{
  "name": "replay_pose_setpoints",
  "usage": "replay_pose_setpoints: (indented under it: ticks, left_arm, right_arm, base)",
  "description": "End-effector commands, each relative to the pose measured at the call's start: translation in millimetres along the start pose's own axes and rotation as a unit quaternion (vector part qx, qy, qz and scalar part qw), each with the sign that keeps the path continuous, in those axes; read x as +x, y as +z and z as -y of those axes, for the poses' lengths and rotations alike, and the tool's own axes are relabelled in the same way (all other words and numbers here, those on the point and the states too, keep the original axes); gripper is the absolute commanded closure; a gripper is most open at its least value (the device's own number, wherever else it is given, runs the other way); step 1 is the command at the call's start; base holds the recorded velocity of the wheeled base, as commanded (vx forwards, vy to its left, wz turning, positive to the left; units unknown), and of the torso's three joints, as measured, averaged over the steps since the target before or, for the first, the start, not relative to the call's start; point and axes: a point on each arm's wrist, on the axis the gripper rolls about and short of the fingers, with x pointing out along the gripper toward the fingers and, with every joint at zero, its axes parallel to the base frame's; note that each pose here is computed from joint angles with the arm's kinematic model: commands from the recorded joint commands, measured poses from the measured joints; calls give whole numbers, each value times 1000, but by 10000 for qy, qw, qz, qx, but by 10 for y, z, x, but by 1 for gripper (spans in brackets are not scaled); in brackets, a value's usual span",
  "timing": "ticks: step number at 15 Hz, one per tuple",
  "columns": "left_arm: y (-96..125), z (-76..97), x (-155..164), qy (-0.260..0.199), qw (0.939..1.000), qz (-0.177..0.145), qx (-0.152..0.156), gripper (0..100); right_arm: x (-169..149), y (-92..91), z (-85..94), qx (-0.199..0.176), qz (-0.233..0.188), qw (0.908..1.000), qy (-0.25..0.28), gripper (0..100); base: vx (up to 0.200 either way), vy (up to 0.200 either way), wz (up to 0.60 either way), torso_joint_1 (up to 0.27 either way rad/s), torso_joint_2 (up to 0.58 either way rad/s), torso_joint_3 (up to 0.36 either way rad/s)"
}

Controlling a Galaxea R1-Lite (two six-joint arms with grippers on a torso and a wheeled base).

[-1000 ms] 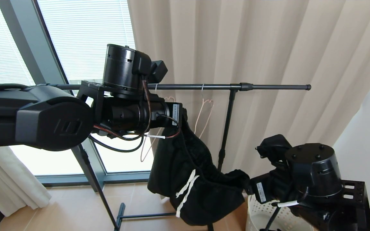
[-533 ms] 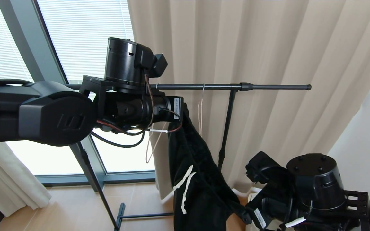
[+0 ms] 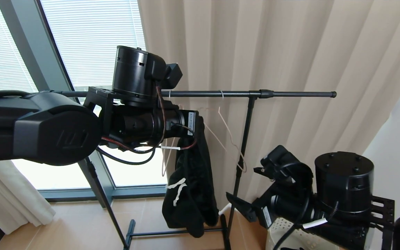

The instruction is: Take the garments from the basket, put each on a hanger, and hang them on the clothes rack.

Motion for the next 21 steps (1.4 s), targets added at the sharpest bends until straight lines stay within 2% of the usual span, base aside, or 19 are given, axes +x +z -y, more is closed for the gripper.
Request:
replay_pose_setpoints:
  ticks: [1, 4, 7, 8, 10, 14, 15, 18, 21]
  left_arm:
    - [-31, 13, -63, -31, 10000, -29, 21, 100]
    - [-35, 9, -104, -33, 10000, -21, 27, 100]
    - [-8, 10, -133, -43, 10000, 39, 44, 100]
    - [-3, 15, -149, -53, 10000, 53, 53, 100]
    - [4, 49, -189, -115, 9999, 75, 63, 100]
    - [-18, 97, -197, -182, 9998, 51, 94, 100]
    - [-22, 96, -196, -181, 9998, 43, 95, 100]
    - [-40, 72, -274, -173, 9998, 36, 98, 100]
    - [-152, -79, -325, 6, 9998, -149, 142, 100]
  right_arm:
    - [292, 25, -45, -15, -74, 10000, 24, 0]
    - [403, -27, -152, -57, -117, 9998, 166, 0]
    - [443, -92, -164, -66, -215, 9996, 175, 0]
    - [469, -176, -160, -73, -368, 9992, 163, 0]
    - [481, -313, -82, -41, -553, 9985, 27, 0]
    - [572, -543, 55, 52, -589, 9980, -214, 0]
    - [587, -573, 94, 67, -602, 9978, -267, 100]
    - [589, -579, 98, 88, -586, 9979, -260, 100]
    - [509, -456, 282, 230, -342, 9976, -551, 100]
  base:
    - [0, 0, 0, 0, 0, 0]
    - [0, 0, 0, 0, 0, 0]
    - [0, 0, 0, 0, 0, 0]
    - [0, 0, 0, 0, 0, 0]
    - [0, 0, 0, 0, 0, 0]
    - [0, 0, 0, 0, 0, 0]
    - [0, 0, 0, 0, 0, 0]
    - [0, 0, 0, 0, 0, 0]
    - [0, 0, 0, 0, 0, 0]
